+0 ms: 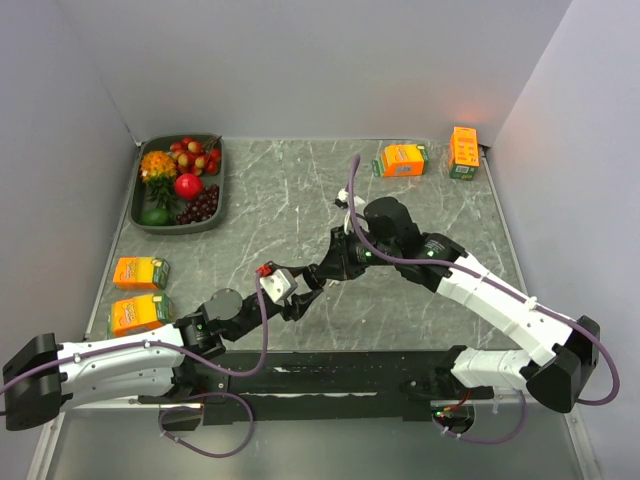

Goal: Insert the wireless bluetooth earbuds into the charging case
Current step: Open the charging case.

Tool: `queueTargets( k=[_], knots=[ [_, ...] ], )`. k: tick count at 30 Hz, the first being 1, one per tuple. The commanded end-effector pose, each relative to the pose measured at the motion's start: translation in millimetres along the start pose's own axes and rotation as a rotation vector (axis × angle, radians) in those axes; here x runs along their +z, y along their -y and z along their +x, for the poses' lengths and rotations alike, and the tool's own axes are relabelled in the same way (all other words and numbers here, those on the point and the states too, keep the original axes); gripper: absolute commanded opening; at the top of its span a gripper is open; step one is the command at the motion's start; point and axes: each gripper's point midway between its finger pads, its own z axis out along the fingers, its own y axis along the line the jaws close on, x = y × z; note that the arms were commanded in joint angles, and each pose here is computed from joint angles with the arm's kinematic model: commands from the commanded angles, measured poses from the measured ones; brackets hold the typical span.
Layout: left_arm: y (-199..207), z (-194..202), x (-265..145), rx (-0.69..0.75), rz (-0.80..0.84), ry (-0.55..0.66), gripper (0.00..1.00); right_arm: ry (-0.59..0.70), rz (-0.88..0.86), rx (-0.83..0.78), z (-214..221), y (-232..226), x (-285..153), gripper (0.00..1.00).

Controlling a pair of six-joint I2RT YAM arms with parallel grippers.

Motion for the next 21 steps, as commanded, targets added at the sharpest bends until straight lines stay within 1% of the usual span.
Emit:
queueTargets(
  k=[1, 3, 9, 17, 21],
  knots=[
    [3, -46, 5, -0.028, 0.011, 0.135, 0.01, 0.038, -0.03, -0.023, -9, -8, -3, 0.11],
    [2, -48, 4, -0.029, 0.008, 0.146, 0.01, 0.037, -0.048, -0.023, -9, -11, -4, 0.06],
    [1, -57, 3, -0.034, 0.005, 0.175, 0.01, 0.045, -0.101, 0.0, -10, -17, -7, 0.0],
    [0, -68, 0, -0.037, 0.004, 0.203, 0.01, 0.053, -0.073, 0.043, -11, 0, -11, 0.0],
    [-1, -72, -3, -0.042, -0.001, 0.218, 0.01, 0.062, -0.085, 0.066, -11, 4, -13, 0.0]
  ],
)
